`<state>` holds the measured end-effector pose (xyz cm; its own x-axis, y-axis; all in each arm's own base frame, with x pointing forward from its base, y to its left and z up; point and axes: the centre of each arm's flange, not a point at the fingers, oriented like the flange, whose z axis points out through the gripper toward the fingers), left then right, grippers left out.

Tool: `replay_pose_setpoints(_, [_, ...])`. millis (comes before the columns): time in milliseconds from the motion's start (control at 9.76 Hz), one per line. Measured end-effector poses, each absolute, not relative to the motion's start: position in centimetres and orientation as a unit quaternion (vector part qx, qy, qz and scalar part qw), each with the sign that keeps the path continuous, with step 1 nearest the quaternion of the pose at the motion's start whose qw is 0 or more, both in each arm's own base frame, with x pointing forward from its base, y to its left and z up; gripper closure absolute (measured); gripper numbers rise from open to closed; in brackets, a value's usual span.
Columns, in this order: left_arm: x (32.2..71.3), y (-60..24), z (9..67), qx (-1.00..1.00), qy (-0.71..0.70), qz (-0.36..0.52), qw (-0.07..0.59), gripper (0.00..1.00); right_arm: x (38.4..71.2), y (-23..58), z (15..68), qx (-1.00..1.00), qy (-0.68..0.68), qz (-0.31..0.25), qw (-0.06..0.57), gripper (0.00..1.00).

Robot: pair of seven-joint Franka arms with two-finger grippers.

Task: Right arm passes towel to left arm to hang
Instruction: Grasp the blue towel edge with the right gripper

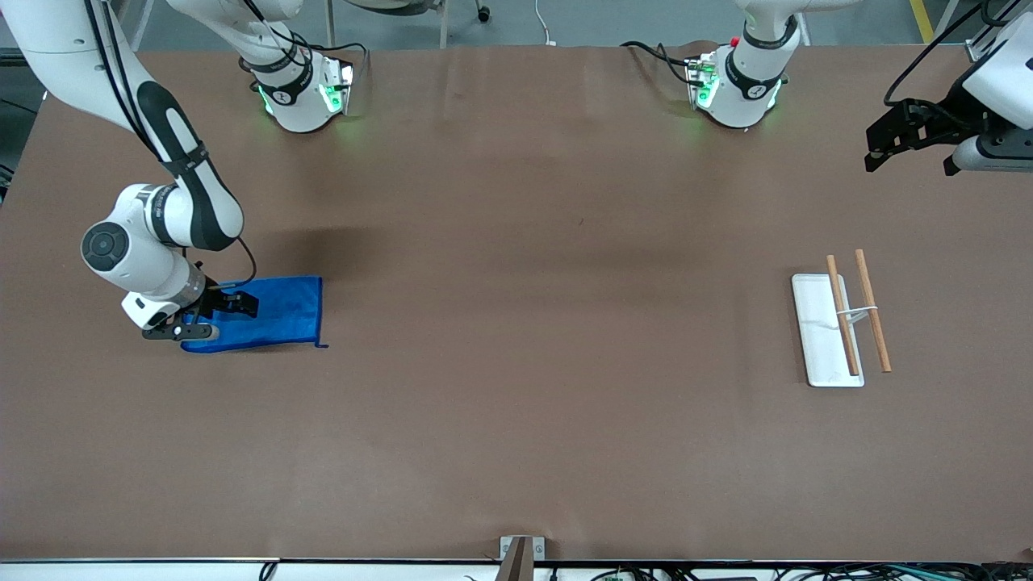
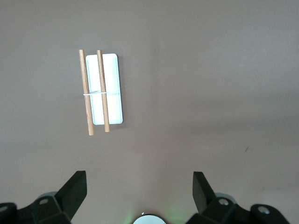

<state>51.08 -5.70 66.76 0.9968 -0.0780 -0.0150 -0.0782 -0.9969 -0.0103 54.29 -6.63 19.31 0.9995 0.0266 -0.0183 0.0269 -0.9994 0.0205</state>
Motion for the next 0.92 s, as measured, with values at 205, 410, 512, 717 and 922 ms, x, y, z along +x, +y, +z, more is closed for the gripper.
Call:
replay_pose_setpoints(205, [51.1,-5.7,66.8,-0.999,0.039,0.007,0.005,0.0,54.0,-6.7,18.0,1.0,0.013,-0.018,0.01,0.04])
replay_pose_setpoints(410, [51.1,-5.7,66.8,-0.999,0.039,0.007,0.005,0.0,53.8,-6.7,17.0,1.0,0.013,-0.022,0.009,0.1])
replay_pose_setpoints(512, [51.1,-5.7,66.8,-0.999,0.039,0.007,0.005,0.0,53.7,-6.7,16.8,1.0,0.013,-0.023,0.009,0.15])
replay_pose_setpoints(717, [51.1,-5.7,66.8,-0.999,0.039,0.007,0.005,0.0,53.9,-6.7,17.3,1.0,0.013,-0.019,0.01,0.48])
replay_pose_setpoints(922, [51.1,-5.7,66.8,-0.999,0.039,0.007,0.005,0.0,54.0,-6.6,17.6,1.0,0.013,-0.021,0.009,0.76])
